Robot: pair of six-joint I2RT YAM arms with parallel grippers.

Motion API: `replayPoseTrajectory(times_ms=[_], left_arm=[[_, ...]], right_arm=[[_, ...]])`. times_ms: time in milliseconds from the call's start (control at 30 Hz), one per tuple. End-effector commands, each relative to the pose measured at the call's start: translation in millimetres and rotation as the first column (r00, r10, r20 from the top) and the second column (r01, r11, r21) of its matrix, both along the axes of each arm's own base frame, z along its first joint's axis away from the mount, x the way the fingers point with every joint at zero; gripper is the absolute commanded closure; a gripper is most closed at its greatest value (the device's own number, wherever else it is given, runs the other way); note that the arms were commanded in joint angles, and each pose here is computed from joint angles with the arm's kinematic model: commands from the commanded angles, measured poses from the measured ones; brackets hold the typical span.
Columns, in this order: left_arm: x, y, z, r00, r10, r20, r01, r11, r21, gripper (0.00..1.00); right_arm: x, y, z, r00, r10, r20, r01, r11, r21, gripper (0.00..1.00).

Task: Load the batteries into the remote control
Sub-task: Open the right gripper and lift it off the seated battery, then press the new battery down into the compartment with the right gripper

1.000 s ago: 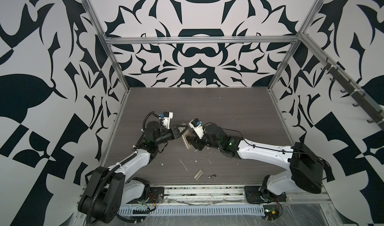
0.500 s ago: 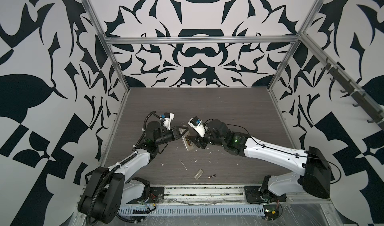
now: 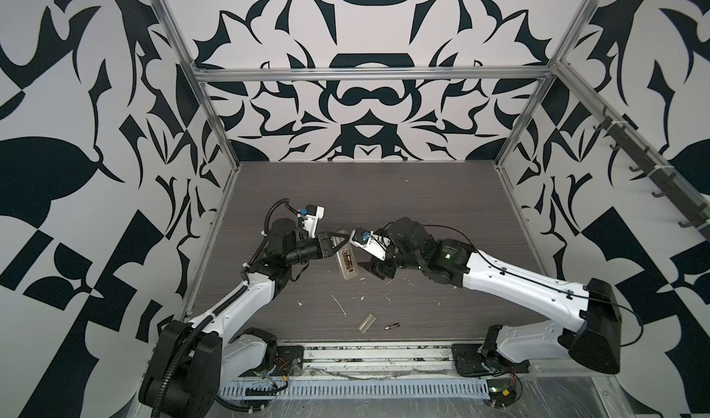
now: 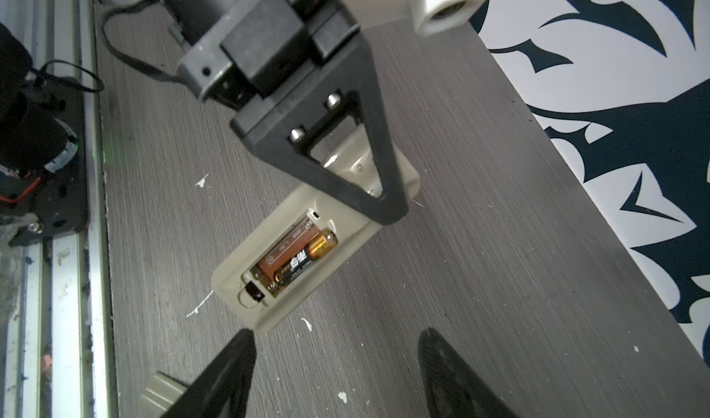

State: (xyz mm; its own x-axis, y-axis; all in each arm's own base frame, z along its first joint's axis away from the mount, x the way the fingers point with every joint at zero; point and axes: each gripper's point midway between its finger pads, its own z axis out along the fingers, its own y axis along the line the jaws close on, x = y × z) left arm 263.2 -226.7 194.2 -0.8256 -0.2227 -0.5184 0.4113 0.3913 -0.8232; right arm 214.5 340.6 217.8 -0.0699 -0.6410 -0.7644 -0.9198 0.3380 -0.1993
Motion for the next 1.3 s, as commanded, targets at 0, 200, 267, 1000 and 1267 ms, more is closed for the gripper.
replayPoseTrajectory(times_ms=[0,200,267,1000,1267], left_arm=[[-4,-4,11,0.999,-0.039,0.027,0.039,0.999,-0.003,1.00],[-7,-4,11,0.999,-0.046,0.010,0.046,0.999,0.000,1.00],[-8,-4,11,0.999,-0.047,0.006,0.047,0.999,0.000,1.00],[-12,-7,10,0.997,-0.075,-0.010,0.075,0.997,0.009,1.00],[-14,-8,10,0.997,-0.077,-0.010,0.077,0.997,0.011,1.00]], right_arm=[[-2,-5,25,0.997,0.037,0.067,-0.037,0.999,-0.013,0.28],[-12,-5,37,0.989,0.120,0.081,-0.117,0.992,-0.038,0.38],[-15,-2,43,0.985,0.146,0.087,-0.145,0.989,-0.025,0.41],[-11,28,33,0.939,0.335,0.082,-0.318,0.934,-0.164,0.51],[-11,32,30,0.934,0.350,0.068,-0.335,0.927,-0.171,0.58]])
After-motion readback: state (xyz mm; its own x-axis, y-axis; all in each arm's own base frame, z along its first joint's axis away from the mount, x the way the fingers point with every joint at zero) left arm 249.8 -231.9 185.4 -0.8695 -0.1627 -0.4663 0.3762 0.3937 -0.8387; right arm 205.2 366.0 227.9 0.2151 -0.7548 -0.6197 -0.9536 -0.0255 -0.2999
